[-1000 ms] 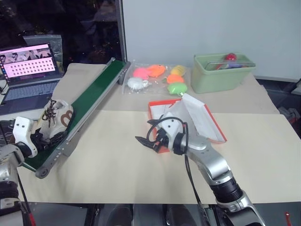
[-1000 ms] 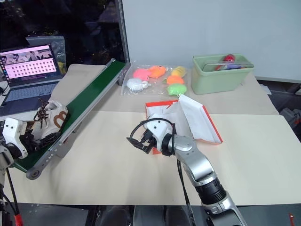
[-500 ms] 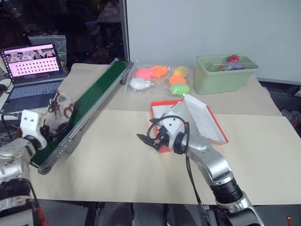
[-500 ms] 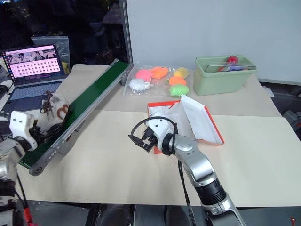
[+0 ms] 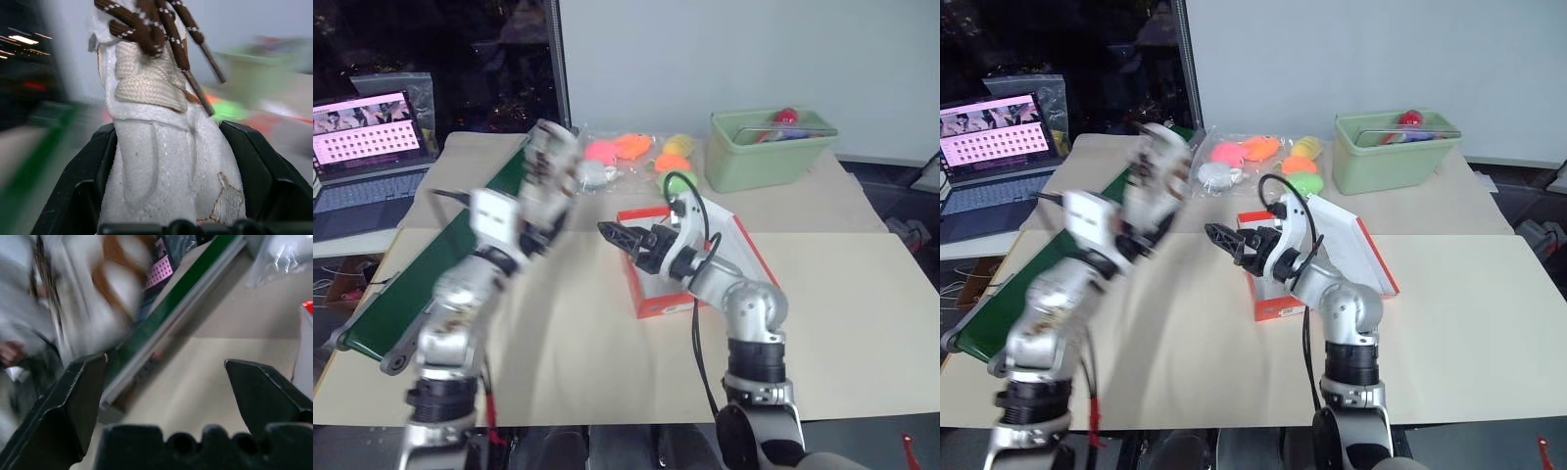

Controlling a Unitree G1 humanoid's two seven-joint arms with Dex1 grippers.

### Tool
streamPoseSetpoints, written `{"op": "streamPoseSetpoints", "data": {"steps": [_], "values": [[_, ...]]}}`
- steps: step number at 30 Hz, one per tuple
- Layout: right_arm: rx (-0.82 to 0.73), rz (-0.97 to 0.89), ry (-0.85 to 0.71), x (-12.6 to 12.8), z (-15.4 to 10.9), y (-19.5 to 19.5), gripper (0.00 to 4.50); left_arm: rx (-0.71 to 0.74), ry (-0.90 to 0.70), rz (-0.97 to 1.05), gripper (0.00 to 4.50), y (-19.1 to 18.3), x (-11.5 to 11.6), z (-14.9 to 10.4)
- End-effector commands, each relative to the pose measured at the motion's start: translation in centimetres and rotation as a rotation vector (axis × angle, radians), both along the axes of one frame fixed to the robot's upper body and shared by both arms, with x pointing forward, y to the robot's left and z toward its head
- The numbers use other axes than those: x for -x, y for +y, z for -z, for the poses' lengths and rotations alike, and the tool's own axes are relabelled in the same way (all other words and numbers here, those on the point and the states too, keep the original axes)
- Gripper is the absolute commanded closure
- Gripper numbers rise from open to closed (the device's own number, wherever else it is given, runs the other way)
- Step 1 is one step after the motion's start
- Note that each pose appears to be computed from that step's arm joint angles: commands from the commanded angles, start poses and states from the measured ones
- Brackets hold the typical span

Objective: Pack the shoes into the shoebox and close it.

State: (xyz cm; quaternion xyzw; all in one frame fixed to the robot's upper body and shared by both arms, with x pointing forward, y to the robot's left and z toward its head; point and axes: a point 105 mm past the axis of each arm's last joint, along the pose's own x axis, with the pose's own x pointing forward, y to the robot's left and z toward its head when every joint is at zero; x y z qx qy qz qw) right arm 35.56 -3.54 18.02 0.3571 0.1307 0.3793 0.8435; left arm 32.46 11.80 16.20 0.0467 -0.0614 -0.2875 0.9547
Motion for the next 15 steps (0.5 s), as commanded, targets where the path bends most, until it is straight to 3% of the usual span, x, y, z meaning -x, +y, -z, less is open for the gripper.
{"op": "streamPoseSetpoints", "data": {"steps": [1,10,15], "values": [[-0.085,-0.061,-0.009,0.5,-2.3,1.8,0.00,0.019,-0.086,0.047,1.47,-1.1,0.9,-2.5],[-0.115,-0.097,-0.021,0.8,-3.4,3.6,0.00,0.062,-0.093,0.184,1.47,-4.5,0.4,-4.1],[-0.150,-0.146,-0.039,1.3,-4.4,5.2,0.00,0.091,-0.027,0.295,1.47,-6.3,0.7,-3.4]]}}
